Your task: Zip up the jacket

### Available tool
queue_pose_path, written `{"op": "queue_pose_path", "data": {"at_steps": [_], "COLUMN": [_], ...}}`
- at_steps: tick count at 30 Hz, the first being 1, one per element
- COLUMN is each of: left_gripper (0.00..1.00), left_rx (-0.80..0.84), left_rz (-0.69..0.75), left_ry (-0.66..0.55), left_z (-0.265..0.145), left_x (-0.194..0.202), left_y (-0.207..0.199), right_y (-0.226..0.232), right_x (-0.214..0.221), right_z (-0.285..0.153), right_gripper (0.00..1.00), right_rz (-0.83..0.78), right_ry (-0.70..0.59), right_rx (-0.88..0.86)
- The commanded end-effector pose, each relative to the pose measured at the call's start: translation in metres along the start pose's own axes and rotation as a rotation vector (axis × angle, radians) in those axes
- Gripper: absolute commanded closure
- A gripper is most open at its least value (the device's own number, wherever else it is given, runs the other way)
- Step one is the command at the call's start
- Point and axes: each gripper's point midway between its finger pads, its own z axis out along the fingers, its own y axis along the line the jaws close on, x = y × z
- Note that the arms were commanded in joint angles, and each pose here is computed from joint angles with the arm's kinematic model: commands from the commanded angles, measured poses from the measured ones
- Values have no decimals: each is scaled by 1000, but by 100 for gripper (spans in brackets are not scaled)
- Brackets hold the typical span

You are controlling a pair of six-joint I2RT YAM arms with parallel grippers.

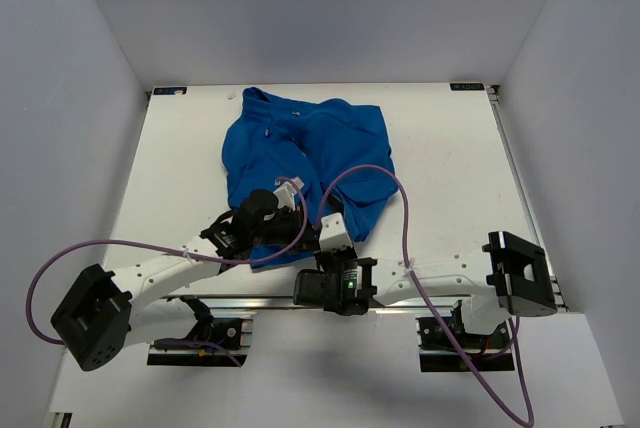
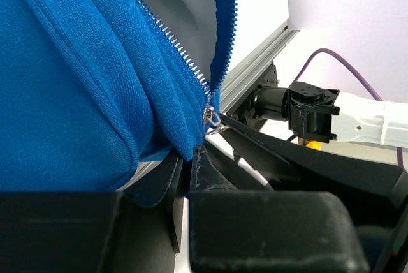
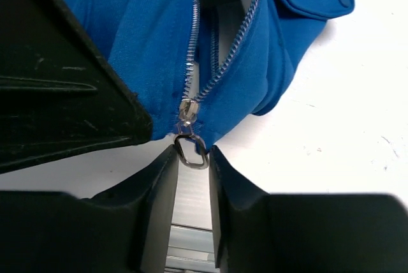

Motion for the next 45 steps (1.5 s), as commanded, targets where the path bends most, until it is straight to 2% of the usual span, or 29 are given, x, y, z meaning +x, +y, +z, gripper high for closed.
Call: {"op": "queue_pose_path", "data": {"at_steps": [1,6,8,9,11,13,15,20,23,24,27,29,36,39,45], "left_gripper": [100,100,100,100,100,100,100,100,100,100,100,100,100,100,100], "left_rx": [43,43,43,47,46,35,23,24,35,40,43,43,50,49,59], "left_rz": [17,19,19,23,29,32,32,44,51,53,59,63,70,74,77], "left_ry": [8,16,17,19,20,22,30,35,39,38,45,46,57,60,68], "left_z": [-3,-2,-2,-3,-3,-4,-5,-7,-9,-10,-11,-12,-13,-13,-14], "left_x": [-3,-2,-2,-2,-1,-1,1,2,2,2,3,3,4,5,6], "left_y": [-17,-16,-16,-17,-17,-16,-14,-15,-17,-19,-21,-21,-23,-23,-25], "right_y": [-6,8,14,17,21,22,26,29,28,29,29,32,38,38,39], "right_x": [-17,-12,-17,-15,-21,-26,-30,-28,-25,-24,-22,-22,-28,-30,-26], "right_z": [-5,-10,-15,-17,-21,-26,-27,-25,-20,-19,-16,-16,-12,-11,-9], "right_gripper": [75,79,83,89,92,99,100,94,89,83,77,76,76,85,92], "right_rz": [37,-19,7,-11,14,11,20,14,22,27,34,26,44,60,63], "right_ry": [-53,1,-2,10,-3,-8,-8,25,47,53,64,67,65,67,86], "right_rx": [39,-53,-115,-149,-202,-247,-293,-333,-340,-346,-350,-367,-401,-411,-424]}}
